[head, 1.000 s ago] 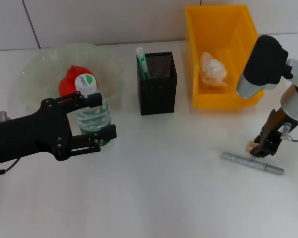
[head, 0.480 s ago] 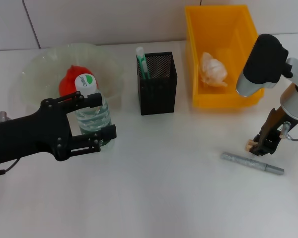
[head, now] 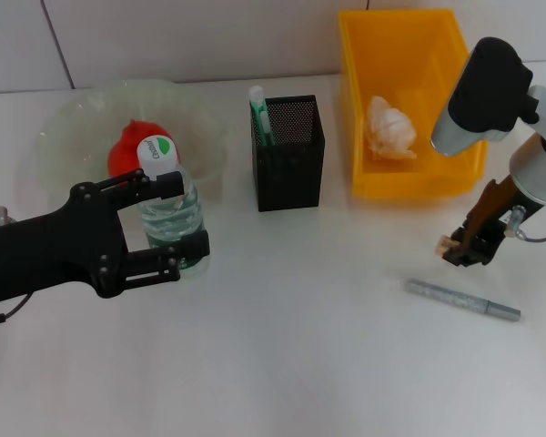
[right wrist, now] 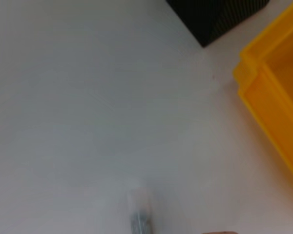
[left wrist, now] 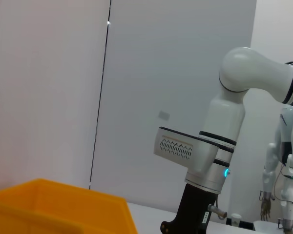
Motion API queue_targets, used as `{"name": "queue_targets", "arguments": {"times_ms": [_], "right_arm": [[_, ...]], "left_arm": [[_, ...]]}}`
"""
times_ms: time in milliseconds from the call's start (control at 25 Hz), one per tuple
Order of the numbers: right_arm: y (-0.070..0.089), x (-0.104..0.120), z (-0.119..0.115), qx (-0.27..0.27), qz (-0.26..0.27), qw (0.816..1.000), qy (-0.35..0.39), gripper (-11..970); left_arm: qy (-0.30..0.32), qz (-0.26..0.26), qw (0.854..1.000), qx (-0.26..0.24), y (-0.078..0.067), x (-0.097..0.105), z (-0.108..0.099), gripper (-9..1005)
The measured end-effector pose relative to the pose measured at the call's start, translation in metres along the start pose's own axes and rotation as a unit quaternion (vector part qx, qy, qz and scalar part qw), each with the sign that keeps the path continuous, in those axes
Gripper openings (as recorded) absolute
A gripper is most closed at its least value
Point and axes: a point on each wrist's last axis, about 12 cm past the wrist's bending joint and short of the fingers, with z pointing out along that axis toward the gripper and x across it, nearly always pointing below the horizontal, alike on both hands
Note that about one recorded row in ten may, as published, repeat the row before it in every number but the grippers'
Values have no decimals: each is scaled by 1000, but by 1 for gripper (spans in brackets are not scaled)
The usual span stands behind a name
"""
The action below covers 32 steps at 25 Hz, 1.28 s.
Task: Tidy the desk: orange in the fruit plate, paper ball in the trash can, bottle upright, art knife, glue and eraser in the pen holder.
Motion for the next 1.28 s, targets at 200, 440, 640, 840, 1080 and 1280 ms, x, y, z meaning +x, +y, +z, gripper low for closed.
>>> {"name": "queue_targets", "arguments": {"times_ms": [200,440,640,840,1080,1280], "right_arm": [[0,-11,-5,3,-3,999,-35,237],[-1,-26,-18,14,-12,997,-80,238],[-3,-34,-34,29,-8,991,-128,237],[-6,-39,-39,42,-6,987,-153,237],[-6,-47,-43,45,-5,982,-186,238],[-7,-56,-47,52,-5,975,-217,237]], "left_arm": [[-1,2,1000,0,0,-1,-1,806],[-2,5,1000,0,1,-3,-2,806],[-4,6,1000,-2,2,-4,-2,806],[-5,7,1000,-4,3,-5,-3,806],[-7,8,1000,-7,4,-6,-4,806],[-7,9,1000,-8,4,-6,-4,806]]}}
